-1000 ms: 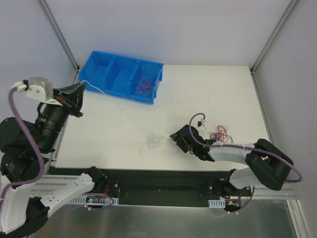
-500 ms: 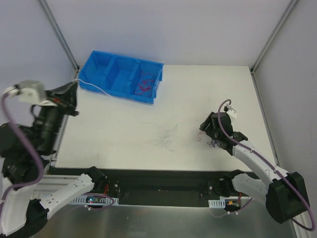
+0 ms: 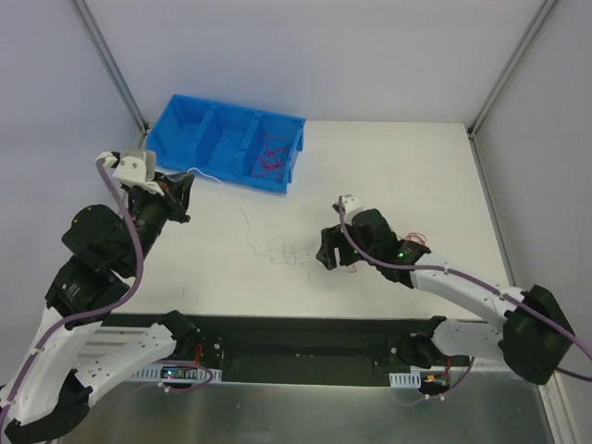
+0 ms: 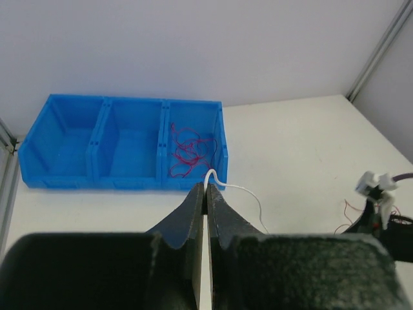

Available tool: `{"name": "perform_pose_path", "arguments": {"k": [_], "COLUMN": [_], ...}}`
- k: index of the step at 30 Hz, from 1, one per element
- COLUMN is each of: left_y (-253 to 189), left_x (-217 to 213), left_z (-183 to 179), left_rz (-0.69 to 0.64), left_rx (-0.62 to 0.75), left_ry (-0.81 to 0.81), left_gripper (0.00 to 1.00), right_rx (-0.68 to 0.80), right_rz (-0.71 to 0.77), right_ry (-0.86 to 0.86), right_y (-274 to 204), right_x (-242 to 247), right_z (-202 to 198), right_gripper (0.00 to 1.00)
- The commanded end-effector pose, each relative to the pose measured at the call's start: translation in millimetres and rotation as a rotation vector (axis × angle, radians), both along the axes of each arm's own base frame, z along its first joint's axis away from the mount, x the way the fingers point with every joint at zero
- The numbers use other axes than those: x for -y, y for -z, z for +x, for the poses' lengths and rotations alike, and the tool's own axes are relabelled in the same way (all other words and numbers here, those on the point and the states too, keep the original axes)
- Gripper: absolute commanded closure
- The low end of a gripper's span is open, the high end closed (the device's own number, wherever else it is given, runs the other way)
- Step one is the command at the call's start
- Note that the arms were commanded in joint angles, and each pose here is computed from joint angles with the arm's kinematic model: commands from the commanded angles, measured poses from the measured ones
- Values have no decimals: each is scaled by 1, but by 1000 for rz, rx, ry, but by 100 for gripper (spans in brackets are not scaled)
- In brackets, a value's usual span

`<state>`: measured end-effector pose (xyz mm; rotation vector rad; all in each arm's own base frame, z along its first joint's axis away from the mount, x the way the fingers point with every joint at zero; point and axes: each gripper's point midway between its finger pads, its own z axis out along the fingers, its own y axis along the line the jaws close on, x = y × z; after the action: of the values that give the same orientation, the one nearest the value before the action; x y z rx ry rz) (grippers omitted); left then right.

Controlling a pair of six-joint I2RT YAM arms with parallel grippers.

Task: Untangle the cables

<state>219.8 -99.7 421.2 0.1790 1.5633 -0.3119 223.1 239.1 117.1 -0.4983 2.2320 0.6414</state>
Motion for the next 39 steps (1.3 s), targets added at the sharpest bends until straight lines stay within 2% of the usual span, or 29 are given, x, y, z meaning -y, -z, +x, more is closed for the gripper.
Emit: {"name": "perform_pose_path", "arguments": {"k": [1, 4, 9, 13, 19, 22, 24, 26, 29, 34, 39], "left_y": [-29, -29, -37, -45, -55, -70, -81, -95, -132, -189, -184], "left_x": [-2, -1, -1, -6, -11, -18, -21, -27, -60, -128, -127], "left_z": [-12, -16, -19, -20, -21, -23, -24, -27, -42, -86, -83], "left_rz": [-92, -101, -97, -85, -80, -65, -55, -48, -52, -127, -122], "left_rx": [69, 71, 88, 105, 129, 165, 188, 220, 327, 527, 530], "left_ry": [27, 46, 57, 45, 27, 6, -3, -18, -118, -310, -318], "left_gripper": [100, 100, 100, 100, 100, 100, 100, 100, 100, 100, 100], "right_rx": [85, 51, 59, 26, -25, -38, -51, -52, -108, -191, -259], "right_rz": [33, 42, -30, -125, -164, -173, -180, -182, -244, -221, -101], "right_ry": [-111, -151, -210, -77, 14, 58, 105, 170, 322, 595, 875], "right_y": [-20, -13, 5, 29, 52, 56, 64, 68, 83, 92, 90], "right_x": [-54, -80, -107, -93, -88, -92, -92, -91, -68, -8, 72], "right_z": [6, 4, 1, 15, 22, 29, 34, 43, 54, 75, 94], "right_gripper": [24, 23, 23, 26, 32, 40, 49, 68, 98, 99, 99]}}
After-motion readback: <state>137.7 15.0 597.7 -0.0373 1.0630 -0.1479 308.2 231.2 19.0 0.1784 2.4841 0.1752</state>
